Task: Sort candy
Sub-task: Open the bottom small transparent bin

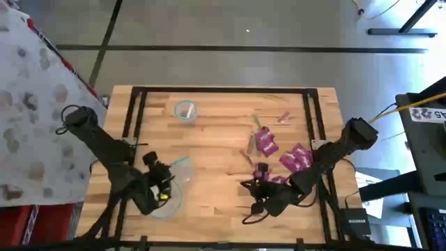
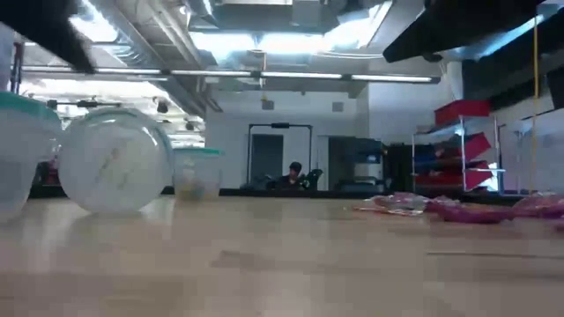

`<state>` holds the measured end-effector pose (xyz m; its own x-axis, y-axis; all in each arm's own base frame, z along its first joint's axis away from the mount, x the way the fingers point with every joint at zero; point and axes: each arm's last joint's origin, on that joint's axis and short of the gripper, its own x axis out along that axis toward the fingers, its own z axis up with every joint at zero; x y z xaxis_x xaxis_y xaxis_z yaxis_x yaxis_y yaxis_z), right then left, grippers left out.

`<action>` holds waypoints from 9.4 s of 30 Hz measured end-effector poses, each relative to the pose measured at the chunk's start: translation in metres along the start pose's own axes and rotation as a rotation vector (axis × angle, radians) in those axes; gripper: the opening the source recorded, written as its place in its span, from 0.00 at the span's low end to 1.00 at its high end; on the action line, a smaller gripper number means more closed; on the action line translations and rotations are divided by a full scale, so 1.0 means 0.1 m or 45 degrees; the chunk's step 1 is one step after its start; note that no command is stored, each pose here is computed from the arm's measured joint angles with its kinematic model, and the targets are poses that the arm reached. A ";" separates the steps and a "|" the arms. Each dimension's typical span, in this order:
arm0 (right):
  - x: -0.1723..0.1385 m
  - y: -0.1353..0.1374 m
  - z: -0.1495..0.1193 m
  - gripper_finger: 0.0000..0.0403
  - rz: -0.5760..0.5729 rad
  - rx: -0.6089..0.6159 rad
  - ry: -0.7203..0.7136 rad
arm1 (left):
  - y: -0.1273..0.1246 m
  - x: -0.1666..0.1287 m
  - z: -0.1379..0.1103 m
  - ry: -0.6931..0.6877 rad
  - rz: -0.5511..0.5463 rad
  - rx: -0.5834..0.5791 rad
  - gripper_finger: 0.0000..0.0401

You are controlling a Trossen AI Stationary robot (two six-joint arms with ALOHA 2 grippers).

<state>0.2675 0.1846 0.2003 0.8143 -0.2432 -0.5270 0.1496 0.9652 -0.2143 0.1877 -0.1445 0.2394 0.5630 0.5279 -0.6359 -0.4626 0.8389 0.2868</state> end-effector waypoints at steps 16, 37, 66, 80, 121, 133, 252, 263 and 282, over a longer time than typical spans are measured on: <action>0.00 0.01 0.00 0.00 0.025 0.006 0.003 | 0.22 0.33 0.27 0.354 -0.200 0.122 0.43; 0.00 0.03 0.00 0.00 0.090 0.014 0.021 | 0.36 0.78 0.10 0.509 -0.440 0.152 0.43; 1.63 -1.77 0.31 0.66 0.573 -0.039 -0.372 | 0.33 0.99 -0.07 0.316 -0.372 0.171 0.43; 2.37 -1.90 0.17 0.63 0.935 0.052 -0.326 | 0.31 1.05 0.00 0.228 -0.363 0.110 0.43; 1.14 -0.36 0.43 0.12 0.129 -0.860 0.058 | 0.01 0.42 0.44 -0.439 -0.114 -0.073 0.43; 1.00 -0.04 0.13 0.38 0.134 -0.731 -0.005 | -0.08 0.32 0.46 -0.496 -0.225 -0.157 0.43; 0.27 -0.52 -0.18 0.58 -0.301 0.118 0.293 | -0.60 1.62 0.48 -0.183 -0.555 -0.282 0.27; 0.53 -0.10 -0.12 0.58 0.550 0.175 0.185 | -0.60 1.62 0.48 -0.193 -0.544 -0.281 0.27; 0.73 -0.11 -0.29 0.58 0.158 0.033 0.133 | -0.64 1.58 0.46 -0.194 -0.544 -0.306 0.27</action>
<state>0.3091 0.1537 0.1401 0.7651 -0.1294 -0.6308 0.0673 0.9903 -0.1215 0.3377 -0.1083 0.1538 0.8212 0.1731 -0.5437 -0.3041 0.9390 -0.1603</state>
